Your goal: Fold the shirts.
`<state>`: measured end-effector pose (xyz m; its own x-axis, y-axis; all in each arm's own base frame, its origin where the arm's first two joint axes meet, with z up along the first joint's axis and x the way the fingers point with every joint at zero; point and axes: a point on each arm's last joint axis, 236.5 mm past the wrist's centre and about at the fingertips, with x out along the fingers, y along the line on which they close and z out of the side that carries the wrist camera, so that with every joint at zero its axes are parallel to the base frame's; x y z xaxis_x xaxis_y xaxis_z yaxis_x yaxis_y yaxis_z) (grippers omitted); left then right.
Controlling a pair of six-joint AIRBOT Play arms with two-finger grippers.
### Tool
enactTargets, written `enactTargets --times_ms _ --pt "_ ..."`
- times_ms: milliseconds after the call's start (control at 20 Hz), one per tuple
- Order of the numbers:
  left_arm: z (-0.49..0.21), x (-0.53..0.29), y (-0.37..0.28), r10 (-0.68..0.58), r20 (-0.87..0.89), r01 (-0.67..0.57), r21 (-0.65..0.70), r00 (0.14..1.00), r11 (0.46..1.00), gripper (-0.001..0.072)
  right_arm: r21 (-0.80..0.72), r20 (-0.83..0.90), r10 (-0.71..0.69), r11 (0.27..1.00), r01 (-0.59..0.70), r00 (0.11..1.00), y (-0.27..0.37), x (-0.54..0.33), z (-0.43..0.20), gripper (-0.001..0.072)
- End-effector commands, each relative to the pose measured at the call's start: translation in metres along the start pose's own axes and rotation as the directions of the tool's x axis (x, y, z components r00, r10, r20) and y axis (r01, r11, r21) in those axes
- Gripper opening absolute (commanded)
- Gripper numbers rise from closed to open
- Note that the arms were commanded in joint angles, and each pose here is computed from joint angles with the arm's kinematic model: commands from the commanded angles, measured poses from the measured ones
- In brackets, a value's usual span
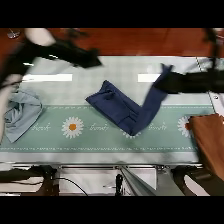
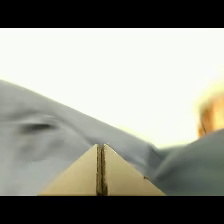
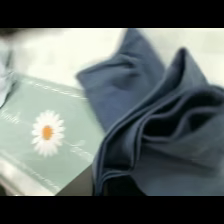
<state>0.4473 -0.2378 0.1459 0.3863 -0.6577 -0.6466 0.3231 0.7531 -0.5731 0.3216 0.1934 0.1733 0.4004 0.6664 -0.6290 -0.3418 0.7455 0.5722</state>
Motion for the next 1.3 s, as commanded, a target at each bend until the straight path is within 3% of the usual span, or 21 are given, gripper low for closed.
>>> enactTargets --times_ms 0,200,500,550,600,850,950,1050,1150,1250 --pt "0.030 -0.132 0.054 0.190 0.248 -0.187 -0.036 0.950 0.982 0.0026 -0.059 -0.106 0.072 0.995 -0.079 0.992 0.037 0.091 0.015 0.0020" --pt "-0.011 -0.202 0.041 0.240 0.402 -0.249 -0.031 0.884 0.968 0.0027 -0.023 -0.201 0.081 0.996 -0.088 0.976 0.034 0.189 0.022 0.0021" --pt "-0.092 -0.174 0.059 0.252 0.357 -0.233 -0.095 0.899 0.968 0.0027 0.083 -0.240 0.075 0.995 -0.057 0.968 0.004 0.272 0.025 0.0024" --pt "-0.101 -0.163 0.063 0.240 0.329 -0.212 -0.120 0.913 0.970 0.0027 0.102 -0.248 0.089 0.993 -0.065 0.965 0.004 0.278 0.024 0.0272" --pt "-0.109 -0.152 0.070 0.235 0.308 -0.198 -0.147 0.922 0.969 0.0027 0.112 -0.257 0.110 0.990 -0.084 0.960 0.007 0.281 0.022 0.0633" --pt "-0.122 -0.133 0.090 0.250 0.264 -0.204 -0.190 0.932 0.960 0.0027 0.079 -0.382 0.087 0.995 -0.062 0.920 -0.013 0.175 0.033 0.0629" --pt "-0.120 -0.134 0.091 0.254 0.273 -0.206 -0.191 0.928 0.960 0.0027 -0.038 -0.415 -0.129 0.991 0.125 0.901 -0.052 0.097 0.032 0.0629" --pt "-0.120 -0.134 0.091 0.254 0.273 -0.206 -0.191 0.928 0.960 0.0027 -0.107 -0.302 -0.377 0.926 0.362 0.875 -0.089 0.025 0.035 0.0629" --pt "-0.121 -0.133 0.091 0.254 0.270 -0.206 -0.192 0.929 0.959 0.0027 0.002 -0.098 -0.465 0.884 0.467 0.880 -0.108 -0.010 0.025 0.0629" --pt "-0.126 -0.128 0.095 0.256 0.256 -0.207 -0.201 0.932 0.957 0.0027 0.235 0.068 -0.462 0.869 0.436 0.884 -0.128 -0.008 -0.019 0.0629"
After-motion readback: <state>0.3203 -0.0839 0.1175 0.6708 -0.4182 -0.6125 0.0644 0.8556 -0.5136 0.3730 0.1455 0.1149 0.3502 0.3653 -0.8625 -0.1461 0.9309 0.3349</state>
